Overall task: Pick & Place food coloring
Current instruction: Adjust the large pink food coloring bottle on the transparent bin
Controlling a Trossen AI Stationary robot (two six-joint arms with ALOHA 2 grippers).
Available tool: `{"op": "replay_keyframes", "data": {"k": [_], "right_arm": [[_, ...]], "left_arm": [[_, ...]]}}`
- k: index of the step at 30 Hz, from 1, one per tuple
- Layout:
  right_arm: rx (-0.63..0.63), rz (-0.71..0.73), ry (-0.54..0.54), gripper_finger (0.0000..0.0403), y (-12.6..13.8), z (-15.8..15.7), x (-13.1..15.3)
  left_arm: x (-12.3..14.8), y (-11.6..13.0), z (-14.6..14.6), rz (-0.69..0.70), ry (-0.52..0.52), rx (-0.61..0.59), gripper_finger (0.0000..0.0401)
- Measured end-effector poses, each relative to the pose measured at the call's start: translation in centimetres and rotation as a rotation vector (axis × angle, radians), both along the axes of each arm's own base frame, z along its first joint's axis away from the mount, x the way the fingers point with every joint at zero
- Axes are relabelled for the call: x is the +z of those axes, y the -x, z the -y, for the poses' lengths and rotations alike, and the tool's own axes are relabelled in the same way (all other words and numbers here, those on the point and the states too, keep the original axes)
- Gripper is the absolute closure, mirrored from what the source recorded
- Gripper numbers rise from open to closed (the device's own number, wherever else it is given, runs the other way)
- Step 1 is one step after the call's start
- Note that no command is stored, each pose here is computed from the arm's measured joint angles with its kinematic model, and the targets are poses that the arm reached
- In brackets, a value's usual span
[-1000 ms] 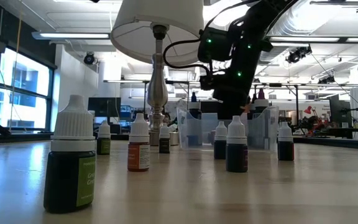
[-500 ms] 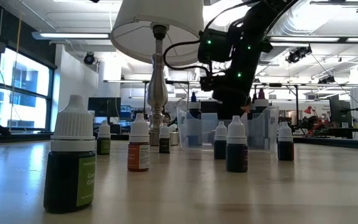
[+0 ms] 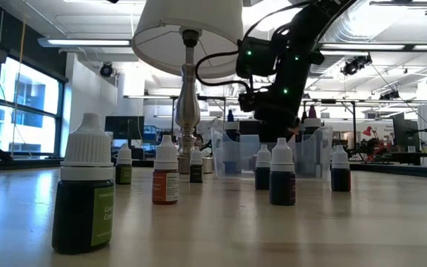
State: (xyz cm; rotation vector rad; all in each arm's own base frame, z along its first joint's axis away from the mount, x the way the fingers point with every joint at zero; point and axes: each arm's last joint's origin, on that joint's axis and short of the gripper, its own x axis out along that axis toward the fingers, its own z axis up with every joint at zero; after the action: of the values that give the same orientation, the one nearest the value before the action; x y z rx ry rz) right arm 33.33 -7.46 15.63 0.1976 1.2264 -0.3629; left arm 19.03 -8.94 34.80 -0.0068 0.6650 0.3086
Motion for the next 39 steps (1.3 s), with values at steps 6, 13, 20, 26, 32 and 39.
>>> {"op": "replay_keyframes", "data": {"k": [6, 13, 20, 26, 32, 39], "right_arm": [[0.001, -0.046, 0.034, 0.0194, 0.8, -0.1, -1.1], [-0.004, -0.062, 0.02, 0.022, 1.4, -0.2, -2.0], [-0.005, -0.035, 0.006, 0.0255, 1.2, -0.2, -1.7], [-0.003, -0.006, -0.02, 0.0262, 0.9, -0.3, 0.9], [-0.015, 0.044, -0.009, 0.0262, 1.5, -0.4, 4.1], [-0.085, 0.08, -0.047, 0.0262, 4.0, -1.1, 7.7]], "left_arm": [[0.0, 0.0, 0.0, 0.0, 0.0, 0.0, 0.0297], [0.0, 0.0, 0.0, 0.001, 0.001, 0.0, 0.0297], [0.0, 0.0, 0.1, -0.009, 0.02, -0.017, 0.0297], [-0.1, 0.0, 0.2, -0.023, 0.046, -0.041, 0.0297], [-0.1, 0.0, 0.3, -0.036, 0.069, -0.063, 0.0297], [-0.1, 0.0, 0.3, -0.04, 0.076, -0.07, 0.0297]]}}
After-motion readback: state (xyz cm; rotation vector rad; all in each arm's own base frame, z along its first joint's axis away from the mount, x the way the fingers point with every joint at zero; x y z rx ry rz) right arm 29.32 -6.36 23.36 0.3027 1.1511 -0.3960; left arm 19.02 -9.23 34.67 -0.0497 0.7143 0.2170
